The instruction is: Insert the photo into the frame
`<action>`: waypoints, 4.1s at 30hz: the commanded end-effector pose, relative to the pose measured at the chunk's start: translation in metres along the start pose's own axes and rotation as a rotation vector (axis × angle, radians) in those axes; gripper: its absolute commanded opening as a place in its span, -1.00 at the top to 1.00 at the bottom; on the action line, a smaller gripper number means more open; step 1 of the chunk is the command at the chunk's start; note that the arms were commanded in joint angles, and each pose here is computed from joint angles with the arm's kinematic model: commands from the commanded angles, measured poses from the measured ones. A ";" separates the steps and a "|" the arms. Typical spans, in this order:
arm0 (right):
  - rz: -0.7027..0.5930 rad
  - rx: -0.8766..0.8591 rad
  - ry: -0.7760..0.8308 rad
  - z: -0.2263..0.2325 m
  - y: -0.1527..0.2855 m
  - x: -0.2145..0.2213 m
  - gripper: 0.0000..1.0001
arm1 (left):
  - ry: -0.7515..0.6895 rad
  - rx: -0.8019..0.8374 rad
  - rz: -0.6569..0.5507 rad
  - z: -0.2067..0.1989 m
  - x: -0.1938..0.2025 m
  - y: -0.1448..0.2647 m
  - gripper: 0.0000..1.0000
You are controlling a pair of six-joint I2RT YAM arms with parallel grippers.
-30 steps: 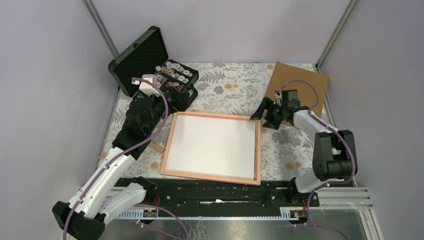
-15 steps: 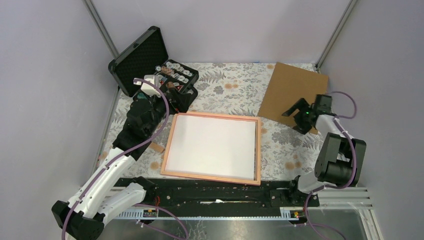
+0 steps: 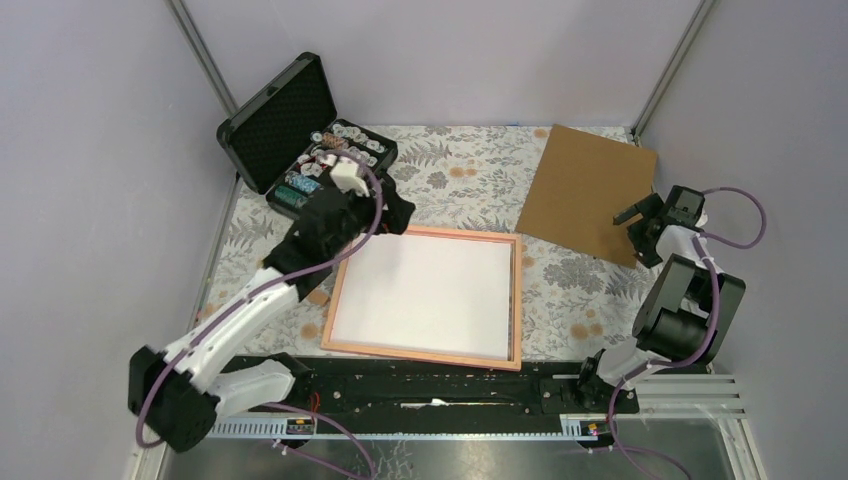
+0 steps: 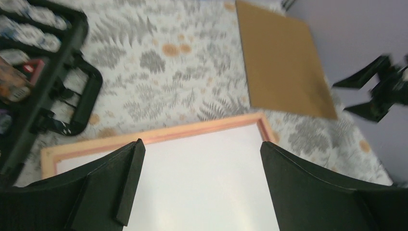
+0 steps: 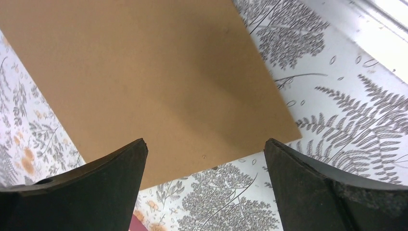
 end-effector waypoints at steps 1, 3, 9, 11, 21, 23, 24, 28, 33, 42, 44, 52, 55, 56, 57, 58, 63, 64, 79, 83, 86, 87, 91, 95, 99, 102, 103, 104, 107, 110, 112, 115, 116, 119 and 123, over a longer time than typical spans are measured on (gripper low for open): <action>-0.095 0.041 0.008 -0.004 -0.003 -0.026 -0.99 | -0.002 0.098 0.127 -0.015 0.031 -0.032 -0.97; -0.102 0.042 0.000 -0.010 -0.006 -0.031 -0.99 | 0.014 0.126 0.212 -0.023 0.051 -0.050 -0.97; -0.056 0.016 -0.021 -0.013 -0.017 -0.036 -0.99 | 0.122 0.211 0.386 -0.063 0.088 -0.112 -0.97; -0.026 0.017 -0.023 -0.012 -0.024 -0.035 -0.99 | 0.140 0.231 0.415 -0.078 0.098 -0.134 -0.97; -0.040 0.096 0.007 -0.023 -0.025 -0.037 -0.99 | 0.217 0.200 0.428 -0.119 0.148 -0.256 -0.96; -0.041 0.116 0.011 -0.026 -0.024 -0.037 -0.99 | 0.248 0.196 0.422 -0.121 0.157 -0.273 -0.94; -0.042 0.119 0.009 -0.027 -0.024 -0.036 -0.99 | 0.256 0.184 0.415 -0.121 0.161 -0.280 -0.93; -0.001 0.059 -0.003 -0.021 -0.030 -0.030 -0.99 | 0.294 0.129 0.406 -0.119 0.175 -0.300 -0.92; 0.044 0.018 -0.028 -0.019 -0.038 -0.022 -0.99 | 0.331 0.113 0.453 -0.130 0.204 -0.304 -0.90; 0.084 -0.015 -0.045 -0.017 -0.043 -0.014 -0.99 | 0.522 0.182 0.588 -0.152 0.234 -0.297 -0.88; 0.092 -0.022 -0.050 -0.017 -0.044 -0.011 -0.99 | 0.563 0.202 0.605 -0.156 0.235 -0.297 -0.88; 0.129 -0.051 -0.062 -0.016 -0.048 -0.005 -0.99 | 0.696 0.417 0.593 -0.188 0.208 -0.297 -0.87; 0.158 -0.075 -0.075 -0.014 -0.051 0.000 -0.99 | 0.719 0.501 0.557 -0.201 0.183 -0.294 -0.87; 0.168 -0.087 -0.080 -0.013 -0.052 0.002 -0.99 | 0.726 0.523 0.542 -0.204 0.173 -0.293 -0.87; 0.177 -0.101 -0.090 -0.012 -0.052 0.004 -0.99 | 0.730 0.538 0.527 -0.207 0.164 -0.291 -0.87; 0.189 -0.121 -0.097 -0.010 -0.051 0.007 -0.99 | 0.734 0.553 0.512 -0.210 0.154 -0.289 -0.87; 0.215 -0.232 -0.144 0.001 -0.044 0.018 -0.99 | 0.740 0.618 0.456 -0.221 0.116 -0.272 -0.87; 0.213 -0.236 -0.147 0.001 -0.041 0.018 -0.99 | 0.739 0.627 0.445 -0.222 0.111 -0.268 -0.87; 0.273 -0.306 -0.161 0.008 -0.014 0.048 -0.99 | 0.780 0.651 0.438 -0.207 0.097 -0.201 -0.86; 0.298 -0.300 -0.141 -0.002 -0.004 0.064 -0.99 | 0.774 0.639 0.437 -0.195 0.102 -0.178 -0.84; 0.267 -0.276 -0.106 -0.007 0.001 0.064 -0.99 | 0.679 0.589 0.404 -0.179 0.100 -0.169 -0.85; 0.256 -0.263 -0.096 -0.007 0.002 0.062 -0.99 | 0.613 0.557 0.408 -0.174 0.101 -0.171 -0.87; 0.246 -0.293 -0.079 0.000 0.006 0.056 -0.99 | 0.290 0.340 0.401 -0.145 0.104 -0.194 -0.96; 0.240 -0.254 -0.050 -0.003 0.008 0.053 -0.99 | 0.011 0.148 0.375 -0.108 0.114 -0.229 -0.97; 0.227 -0.239 -0.031 -0.001 0.007 0.046 -0.99 | -0.065 0.080 0.420 -0.094 0.134 -0.265 -0.97; 0.209 -0.208 -0.019 -0.005 0.006 0.045 -0.99 | -0.022 0.062 0.486 -0.087 0.154 -0.286 -0.97; 0.203 -0.197 -0.017 -0.006 0.005 0.045 -0.99 | -0.008 0.052 0.495 -0.084 0.158 -0.291 -0.96; 0.200 -0.194 -0.016 -0.007 0.005 0.044 -0.99 | 0.005 0.045 0.498 -0.082 0.163 -0.295 -0.96; 0.201 -0.192 -0.016 -0.007 0.004 0.044 -0.99 | 0.030 0.042 0.482 -0.080 0.174 -0.306 -0.96; 0.205 -0.183 -0.015 -0.009 0.000 0.046 -0.99 | 0.045 0.021 0.486 -0.077 0.186 -0.313 -0.96; 0.207 -0.177 -0.016 -0.011 -0.002 0.048 -0.99 | 0.073 0.020 0.509 -0.077 0.196 -0.316 -0.95; 0.221 -0.182 -0.022 -0.010 -0.006 0.051 -0.99 | 0.123 0.002 0.559 -0.075 0.213 -0.310 -0.93; 0.228 -0.180 -0.025 -0.011 -0.008 0.052 -0.99 | 0.154 0.017 0.581 -0.077 0.217 -0.306 -0.93; 0.242 -0.176 -0.034 -0.013 -0.013 0.055 -0.99 | 0.240 0.067 0.657 -0.086 0.228 -0.294 -0.91; 0.277 -0.198 -0.046 -0.011 -0.017 0.060 -0.99 | 0.414 0.150 0.741 -0.095 0.231 -0.282 -0.88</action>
Point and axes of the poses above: each gripper's point midway between its finger pads, its own y axis back along the fingers, its own z axis along the line the jaws close on, x = y × z, the point moved 5 cm from there along y, back along the fingers, and after that the axes turned 7 degrees about -y, right-handed, at the moved point
